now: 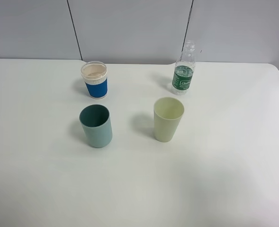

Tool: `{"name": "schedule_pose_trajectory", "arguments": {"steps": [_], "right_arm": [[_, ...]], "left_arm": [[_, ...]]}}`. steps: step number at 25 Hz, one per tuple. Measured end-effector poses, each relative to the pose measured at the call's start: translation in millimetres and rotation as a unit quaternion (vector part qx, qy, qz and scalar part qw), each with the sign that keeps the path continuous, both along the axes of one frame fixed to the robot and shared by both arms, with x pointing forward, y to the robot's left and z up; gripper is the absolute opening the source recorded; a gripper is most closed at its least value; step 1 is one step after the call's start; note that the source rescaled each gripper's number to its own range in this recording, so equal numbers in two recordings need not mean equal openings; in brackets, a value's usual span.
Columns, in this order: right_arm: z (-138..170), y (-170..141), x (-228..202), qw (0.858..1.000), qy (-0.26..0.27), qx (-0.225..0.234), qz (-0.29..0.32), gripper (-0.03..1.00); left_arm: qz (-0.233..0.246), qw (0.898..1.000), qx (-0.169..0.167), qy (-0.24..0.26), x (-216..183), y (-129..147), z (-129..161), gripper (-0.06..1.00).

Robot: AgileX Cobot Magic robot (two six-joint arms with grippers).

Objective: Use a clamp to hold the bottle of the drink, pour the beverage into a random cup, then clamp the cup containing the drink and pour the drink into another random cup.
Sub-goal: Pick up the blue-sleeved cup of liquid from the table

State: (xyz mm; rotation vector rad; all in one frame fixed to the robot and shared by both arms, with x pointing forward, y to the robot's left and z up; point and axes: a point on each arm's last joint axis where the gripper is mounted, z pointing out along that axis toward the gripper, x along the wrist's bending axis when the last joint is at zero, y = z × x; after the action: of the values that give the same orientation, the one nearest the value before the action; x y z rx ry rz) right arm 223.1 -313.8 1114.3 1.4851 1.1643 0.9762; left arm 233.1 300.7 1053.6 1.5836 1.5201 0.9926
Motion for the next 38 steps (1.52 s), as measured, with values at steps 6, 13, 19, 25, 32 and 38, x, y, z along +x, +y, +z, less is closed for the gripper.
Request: {"name": "schedule_pose_trajectory", "arguments": {"steps": [6,13,19,25,32,38], "right_arm": [[-35.4,3.6,1.5,0.998,0.057,0.024,0.015,0.84],[-62.7,4.9,9.9,0.991,0.127,0.037,0.02,0.84],[-62.7,4.9,9.9,0.991,0.127,0.037,0.02,0.84],[-62.7,4.9,9.9,0.991,0.127,0.037,0.02,0.84],[-62.7,4.9,9.9,0.991,0.127,0.037,0.02,0.84],[-62.7,4.9,9.9,0.991,0.127,0.037,0.02,0.84]], "left_arm": [[0.0,1.0,0.0,0.0,0.0,0.0,0.0,1.0],[0.0,1.0,0.0,0.0,0.0,0.0,0.0,1.0],[0.0,1.0,0.0,0.0,0.0,0.0,0.0,1.0],[0.0,1.0,0.0,0.0,0.0,0.0,0.0,1.0],[0.0,1.0,0.0,0.0,0.0,0.0,0.0,1.0],[0.0,1.0,0.0,0.0,0.0,0.0,0.0,1.0]]}}
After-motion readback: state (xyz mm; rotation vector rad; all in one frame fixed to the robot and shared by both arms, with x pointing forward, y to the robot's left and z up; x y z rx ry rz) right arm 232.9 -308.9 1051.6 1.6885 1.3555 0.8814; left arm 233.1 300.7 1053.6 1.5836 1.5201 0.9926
